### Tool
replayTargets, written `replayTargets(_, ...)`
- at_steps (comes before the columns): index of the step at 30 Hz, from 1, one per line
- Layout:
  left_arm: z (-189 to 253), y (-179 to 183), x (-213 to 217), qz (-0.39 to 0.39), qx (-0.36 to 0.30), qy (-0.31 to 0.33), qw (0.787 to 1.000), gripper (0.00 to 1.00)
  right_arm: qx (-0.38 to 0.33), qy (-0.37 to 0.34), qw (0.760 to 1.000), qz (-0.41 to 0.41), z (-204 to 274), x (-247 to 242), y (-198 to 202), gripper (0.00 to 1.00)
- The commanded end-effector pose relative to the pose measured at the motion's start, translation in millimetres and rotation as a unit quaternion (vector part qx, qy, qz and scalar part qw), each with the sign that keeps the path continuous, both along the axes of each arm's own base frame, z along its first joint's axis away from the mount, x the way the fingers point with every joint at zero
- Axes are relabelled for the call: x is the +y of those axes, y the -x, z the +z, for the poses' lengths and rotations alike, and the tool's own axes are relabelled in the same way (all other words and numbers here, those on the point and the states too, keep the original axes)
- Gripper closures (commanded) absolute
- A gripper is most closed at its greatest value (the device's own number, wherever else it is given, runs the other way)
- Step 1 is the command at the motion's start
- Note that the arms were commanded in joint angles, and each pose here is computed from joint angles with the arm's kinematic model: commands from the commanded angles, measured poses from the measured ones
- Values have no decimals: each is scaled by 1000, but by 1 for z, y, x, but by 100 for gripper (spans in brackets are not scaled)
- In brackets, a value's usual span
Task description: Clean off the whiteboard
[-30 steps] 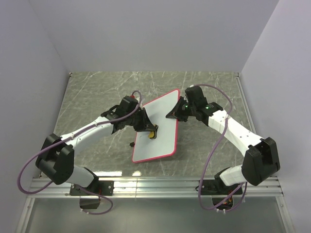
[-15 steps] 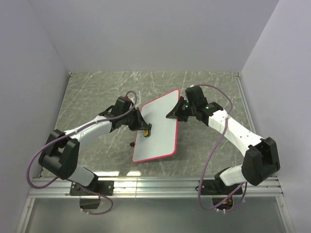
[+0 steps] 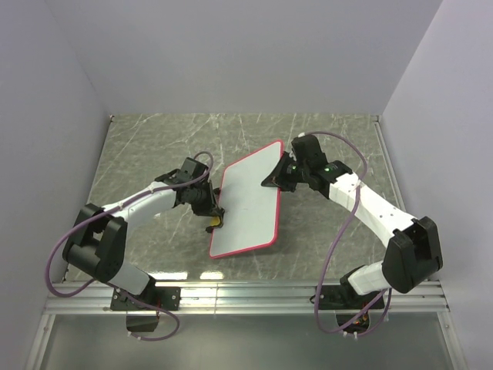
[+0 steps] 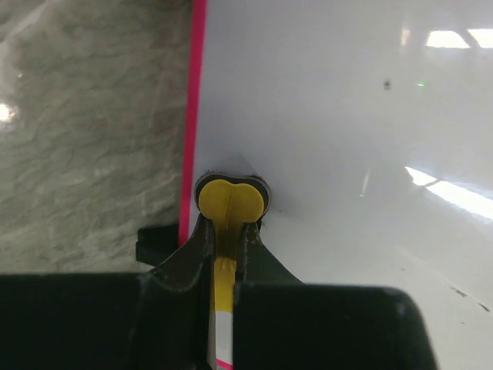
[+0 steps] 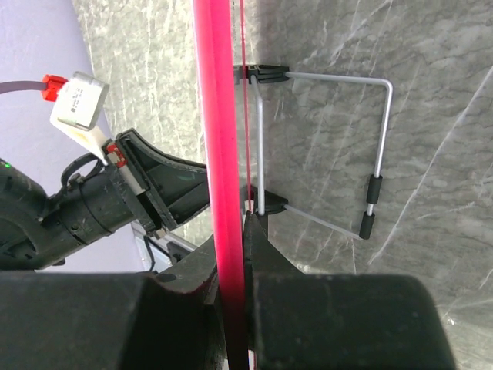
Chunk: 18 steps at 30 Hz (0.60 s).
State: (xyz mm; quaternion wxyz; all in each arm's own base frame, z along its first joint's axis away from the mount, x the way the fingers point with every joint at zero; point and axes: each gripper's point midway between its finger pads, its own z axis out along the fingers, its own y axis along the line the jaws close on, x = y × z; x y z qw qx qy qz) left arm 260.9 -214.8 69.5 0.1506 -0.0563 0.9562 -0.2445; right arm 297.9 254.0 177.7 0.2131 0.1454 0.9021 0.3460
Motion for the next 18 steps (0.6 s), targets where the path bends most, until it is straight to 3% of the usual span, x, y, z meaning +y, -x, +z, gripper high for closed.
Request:
replayTargets(1,-6,11,16,-3,11,-28,1000,100,-4,64,998,-5,-24,-8,-7,100)
replayTargets(11,-48,27,13,-4,57,-7,998,100,-5,68,998,4,-22,-6,-9,100)
replayTargets(18,-3,9,-4,-19,25,29,999,100,-3,73,997,6,-24,-7,-8,100)
